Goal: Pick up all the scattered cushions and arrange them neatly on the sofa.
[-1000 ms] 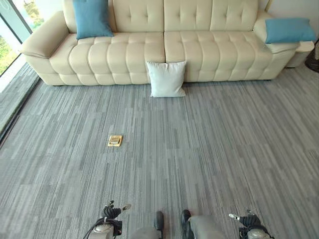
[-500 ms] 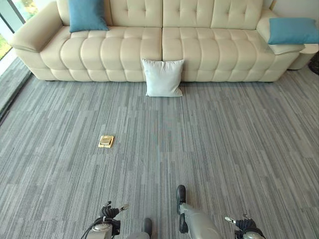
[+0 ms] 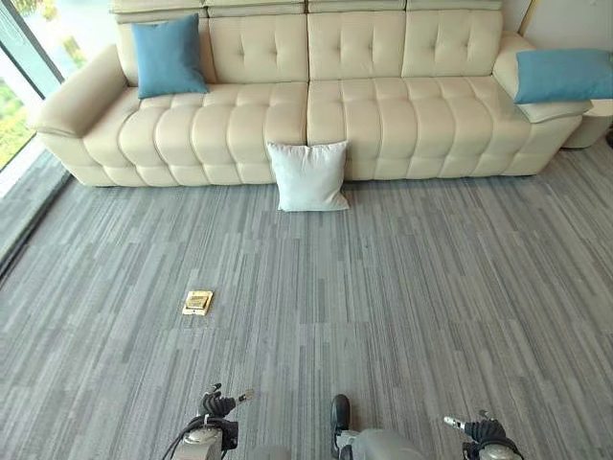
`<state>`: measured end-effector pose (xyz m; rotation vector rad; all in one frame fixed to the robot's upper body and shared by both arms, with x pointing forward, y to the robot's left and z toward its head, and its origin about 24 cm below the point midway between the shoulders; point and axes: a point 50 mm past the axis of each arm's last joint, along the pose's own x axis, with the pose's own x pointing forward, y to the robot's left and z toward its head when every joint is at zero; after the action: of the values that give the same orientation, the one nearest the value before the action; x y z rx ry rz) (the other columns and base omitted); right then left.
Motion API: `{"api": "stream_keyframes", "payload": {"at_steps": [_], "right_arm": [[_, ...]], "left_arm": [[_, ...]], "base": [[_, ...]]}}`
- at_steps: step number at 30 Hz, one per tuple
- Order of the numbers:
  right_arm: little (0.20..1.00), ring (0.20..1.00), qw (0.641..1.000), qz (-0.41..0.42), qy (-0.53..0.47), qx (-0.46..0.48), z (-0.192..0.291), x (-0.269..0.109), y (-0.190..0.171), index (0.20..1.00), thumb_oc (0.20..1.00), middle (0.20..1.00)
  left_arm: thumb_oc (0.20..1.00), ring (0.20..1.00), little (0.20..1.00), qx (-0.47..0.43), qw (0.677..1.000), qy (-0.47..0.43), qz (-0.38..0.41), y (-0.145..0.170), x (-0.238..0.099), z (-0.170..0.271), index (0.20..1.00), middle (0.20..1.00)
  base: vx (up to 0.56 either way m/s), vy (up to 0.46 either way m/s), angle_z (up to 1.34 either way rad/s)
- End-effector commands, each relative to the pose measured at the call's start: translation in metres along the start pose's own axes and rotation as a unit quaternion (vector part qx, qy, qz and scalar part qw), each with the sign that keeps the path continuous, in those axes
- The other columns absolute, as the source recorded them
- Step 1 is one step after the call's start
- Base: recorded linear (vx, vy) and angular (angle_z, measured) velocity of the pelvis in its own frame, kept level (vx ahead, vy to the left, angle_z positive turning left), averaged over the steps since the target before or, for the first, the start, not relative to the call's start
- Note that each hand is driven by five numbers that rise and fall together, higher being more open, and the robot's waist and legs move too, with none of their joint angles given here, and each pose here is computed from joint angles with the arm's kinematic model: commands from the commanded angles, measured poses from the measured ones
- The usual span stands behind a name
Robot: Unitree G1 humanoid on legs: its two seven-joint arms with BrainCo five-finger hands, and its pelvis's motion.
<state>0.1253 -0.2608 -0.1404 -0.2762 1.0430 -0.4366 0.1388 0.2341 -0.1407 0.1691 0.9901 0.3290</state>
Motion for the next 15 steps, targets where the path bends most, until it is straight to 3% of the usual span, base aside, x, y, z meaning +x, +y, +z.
{"api": "stream_keyframes", "payload": {"at_steps": [1,15], "right_arm": [[1.0,1.0,1.0,-0.02,-0.007,0.017,0.008,0.004,-0.014,1.0,1.0,1.0],[1.0,1.0,0.998,-0.012,-0.027,-0.051,0.016,0.004,-0.008,1.0,1.0,1.0]], "left_arm": [[1.0,1.0,1.0,-0.013,0.999,-0.045,0.014,0.016,0.003,0.021,1.0,1.0],[1.0,1.0,1.0,0.006,1.0,-0.016,0.018,0.016,0.002,0.005,1.0,1.0]], "base": [[0.35,-0.096,0.06],[0.33,0.118,-0.1]]}}
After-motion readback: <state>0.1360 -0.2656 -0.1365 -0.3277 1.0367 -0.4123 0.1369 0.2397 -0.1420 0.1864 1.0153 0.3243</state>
